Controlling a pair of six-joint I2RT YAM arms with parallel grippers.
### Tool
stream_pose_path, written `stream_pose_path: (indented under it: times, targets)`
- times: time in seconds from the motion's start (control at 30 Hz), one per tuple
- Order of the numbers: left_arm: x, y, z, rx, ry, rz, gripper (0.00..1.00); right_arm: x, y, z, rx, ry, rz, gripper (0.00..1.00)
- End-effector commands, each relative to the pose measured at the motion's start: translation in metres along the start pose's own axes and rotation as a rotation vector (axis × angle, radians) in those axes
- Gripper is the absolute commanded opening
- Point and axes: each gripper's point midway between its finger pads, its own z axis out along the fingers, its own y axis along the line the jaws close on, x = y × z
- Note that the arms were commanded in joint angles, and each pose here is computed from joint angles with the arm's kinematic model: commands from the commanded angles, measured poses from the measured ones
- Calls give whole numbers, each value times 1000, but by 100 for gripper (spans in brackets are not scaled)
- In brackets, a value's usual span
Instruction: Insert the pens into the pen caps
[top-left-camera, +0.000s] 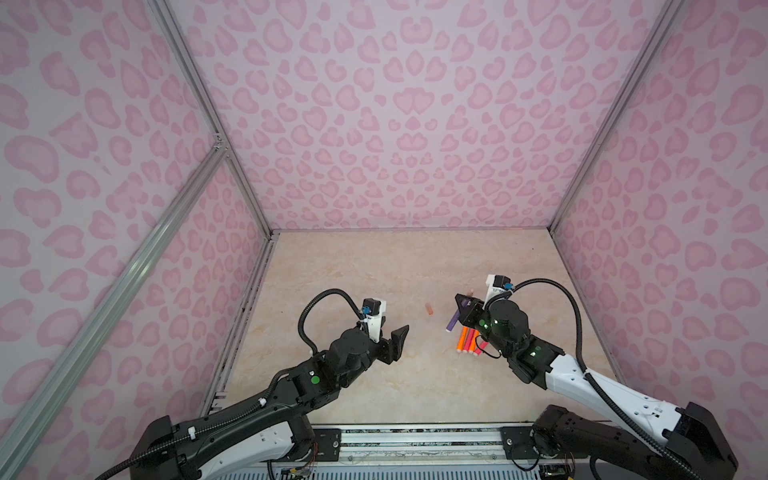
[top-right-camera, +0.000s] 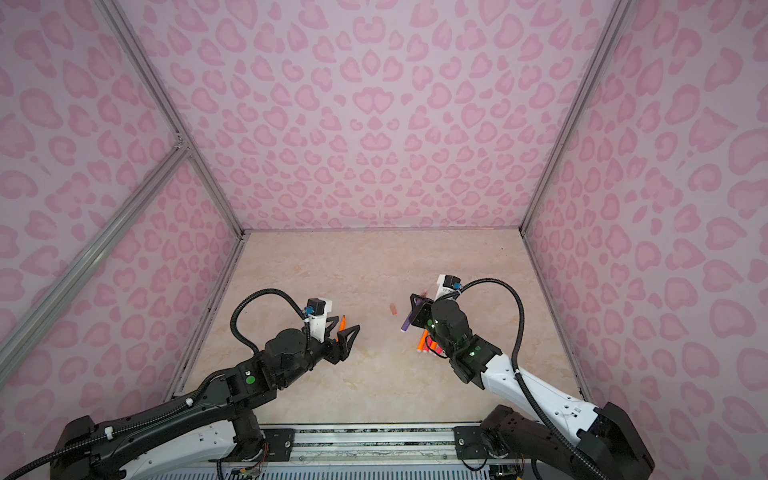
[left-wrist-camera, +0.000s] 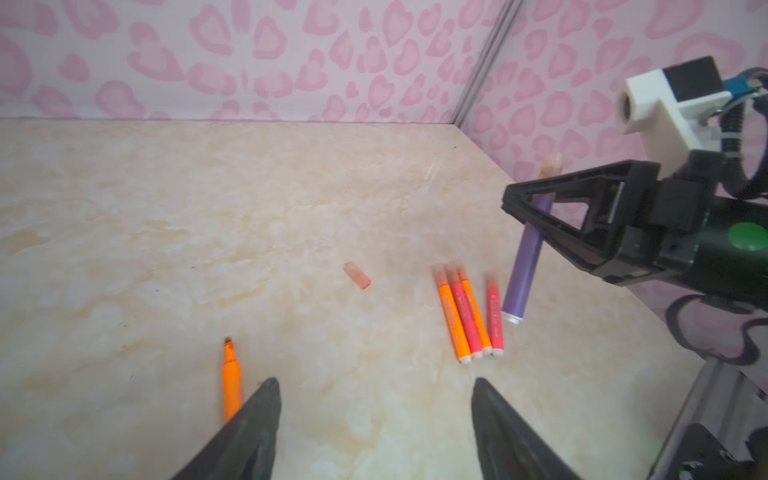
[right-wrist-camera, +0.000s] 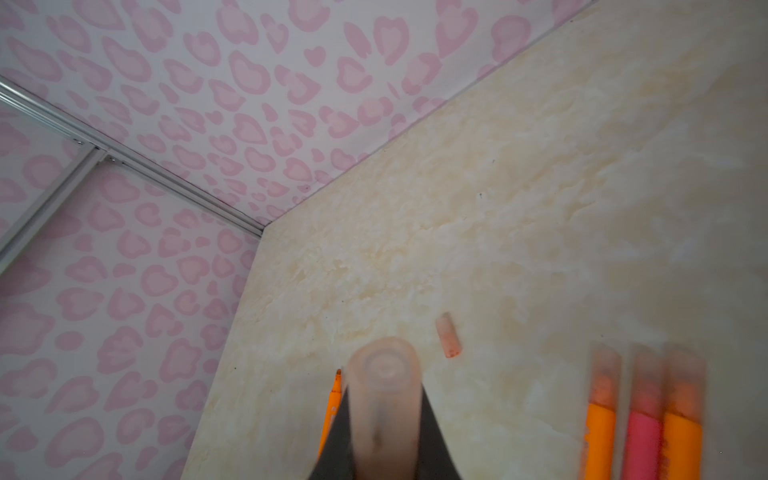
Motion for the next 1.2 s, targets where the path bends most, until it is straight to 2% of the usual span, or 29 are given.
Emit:
stream_pose_path:
  times: [0.0, 0.2, 0.43, 0.73, 0.9, 1.17]
  targets:
    - [15, 35, 3, -141, 24, -48, 74, 14, -24, 12, 66, 66, 19, 0]
    - [41, 62, 8, -252, 89, -36, 76, 36, -54, 41, 180, 196, 9, 0]
    - [57, 67, 14, -267, 130, -31, 76, 56, -79, 65, 253, 286, 21, 0]
    - [68, 69, 19, -289, 182, -16, 76, 87, -103, 73, 350, 447, -46, 0]
    - [74, 69, 21, -285, 199, -23, 76, 98, -110, 65, 362, 453, -30, 0]
    - [79, 70, 23, -287, 213, -20, 76, 94, -118, 54, 419, 400, -52, 9]
